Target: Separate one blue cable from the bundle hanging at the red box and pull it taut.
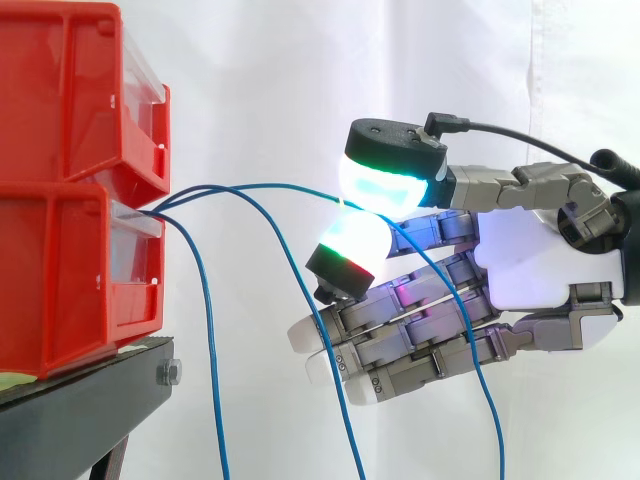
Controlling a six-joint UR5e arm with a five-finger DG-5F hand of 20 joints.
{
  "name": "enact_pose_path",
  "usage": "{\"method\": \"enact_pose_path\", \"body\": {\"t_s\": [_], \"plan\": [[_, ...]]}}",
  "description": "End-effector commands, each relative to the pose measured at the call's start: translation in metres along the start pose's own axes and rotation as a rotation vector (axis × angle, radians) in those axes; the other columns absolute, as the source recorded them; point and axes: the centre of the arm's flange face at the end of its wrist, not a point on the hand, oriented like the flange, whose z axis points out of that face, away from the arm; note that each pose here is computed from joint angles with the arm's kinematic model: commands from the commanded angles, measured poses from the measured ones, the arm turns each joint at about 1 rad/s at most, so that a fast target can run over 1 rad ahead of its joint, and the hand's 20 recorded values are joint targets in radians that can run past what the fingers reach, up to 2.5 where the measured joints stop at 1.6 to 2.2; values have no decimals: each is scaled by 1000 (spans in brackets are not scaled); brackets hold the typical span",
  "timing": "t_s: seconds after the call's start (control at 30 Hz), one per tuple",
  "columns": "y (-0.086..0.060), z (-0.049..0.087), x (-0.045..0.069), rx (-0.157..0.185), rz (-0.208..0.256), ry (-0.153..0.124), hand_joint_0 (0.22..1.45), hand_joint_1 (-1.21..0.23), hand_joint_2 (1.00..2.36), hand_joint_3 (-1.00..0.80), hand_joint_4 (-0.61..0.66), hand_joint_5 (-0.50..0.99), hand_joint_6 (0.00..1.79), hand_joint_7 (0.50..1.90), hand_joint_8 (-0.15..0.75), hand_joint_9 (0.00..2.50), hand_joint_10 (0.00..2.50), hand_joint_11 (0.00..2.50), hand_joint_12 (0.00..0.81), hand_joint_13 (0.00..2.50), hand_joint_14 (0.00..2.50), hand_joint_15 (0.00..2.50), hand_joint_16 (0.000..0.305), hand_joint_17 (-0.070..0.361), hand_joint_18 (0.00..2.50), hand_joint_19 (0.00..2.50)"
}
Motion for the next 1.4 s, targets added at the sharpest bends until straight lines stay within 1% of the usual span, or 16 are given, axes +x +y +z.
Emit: {"method": "enact_pose_path", "body": {"t_s": [0.0, 0.07, 0.13, 0.23, 0.27, 0.33, 0.43, 0.53, 0.63, 0.73, 0.83, 0.93, 1.07, 1.17, 1.27, 1.37], "plan": [[-1, 0, 0, 1, -1, 0, 650, -678, 1013, -163, -32, -175, 990, 1054, 306, 536, 0, 0, 322, 433, 11, 344, 43, 96, 136, 266], [0, 0, 0, 0, 0, 0, 649, -670, 1013, -167, -34, -177, 991, 1043, 304, 531, 0, 0, 325, 423, 11, 352, 43, 96, 127, 273], [0, 0, 0, 0, 0, 0, 650, -669, 1011, -167, -37, -176, 995, 1023, 324, 533, 0, 0, 324, 404, 12, 349, 43, 96, 116, 282], [-1, 0, 0, 1, -1, 1, 648, -664, 1014, -171, -32, -180, 992, 1049, 298, 529, 0, 0, 320, 413, 11, 337, 42, 95, 119, 264], [-1, 0, 0, 1, -1, 0, 649, -662, 1013, -173, -35, -179, 997, 1022, 299, 524, 0, 0, 321, 411, 12, 342, 42, 95, 116, 272], [-1, 0, 0, 1, -1, 0, 649, -661, 1012, -173, -39, -180, 997, 1018, 318, 520, 0, 0, 320, 399, 11, 345, 42, 95, 101, 265], [-1, 0, 0, 1, -1, 1, 647, -655, 1014, -173, -32, -181, 997, 1025, 293, 518, 0, 0, 321, 424, 12, 368, 42, 94, 108, 282], [0, 0, 0, 0, 0, 0, 648, -653, 1013, -175, -32, -182, 997, 1028, 313, 519, 0, 0, 321, 415, 12, 366, 42, 93, 103, 281], [-1, 0, 0, 1, -1, 0, 647, -652, 1013, -177, -32, -182, 998, 1024, 299, 528, 0, 0, 321, 419, 11, 364, 42, 94, 107, 283], [-1, 0, 0, 1, -1, 0, 648, -650, 1013, -181, -35, -183, 998, 1019, 314, 516, 0, 0, 319, 405, 11, 358, 42, 94, 94, 274], [-1, 0, 0, 1, -1, 1, 646, -643, 1014, -179, -32, -184, 999, 1019, 296, 521, 0, 0, 318, 419, 13, 356, 42, 94, 98, 269], [-1, 0, 0, 1, -1, 0, 647, -641, 1014, -179, -34, -184, 998, 1026, 317, 511, 0, 0, 319, 403, 11, 353, 42, 94, 98, 273], [-1, 0, 0, 1, -1, 0, 645, -637, 1014, -180, -33, -185, 999, 1021, 287, 516, 0, 0, 318, 416, 11, 349, 42, 94, 111, 274], [0, 0, 0, 0, 0, 0, 646, -635, 1014, -184, -32, -186, 999, 1022, 309, 504, 0, 0, 319, 405, 11, 354, 42, 94, 106, 268], [-1, 0, 0, 1, -1, 0, 645, -629, 1014, -183, -33, -187, 1000, 1023, 292, 514, 0, 0, 319, 410, 11, 354, 41, 93, 107, 269], [0, 0, 0, 0, 0, 0, 648, -628, 1015, -192, -34, -187, 1001, 1015, 306, 498, 0, 0, 318, 391, 11, 355, 42, 93, 92, 268]]}}
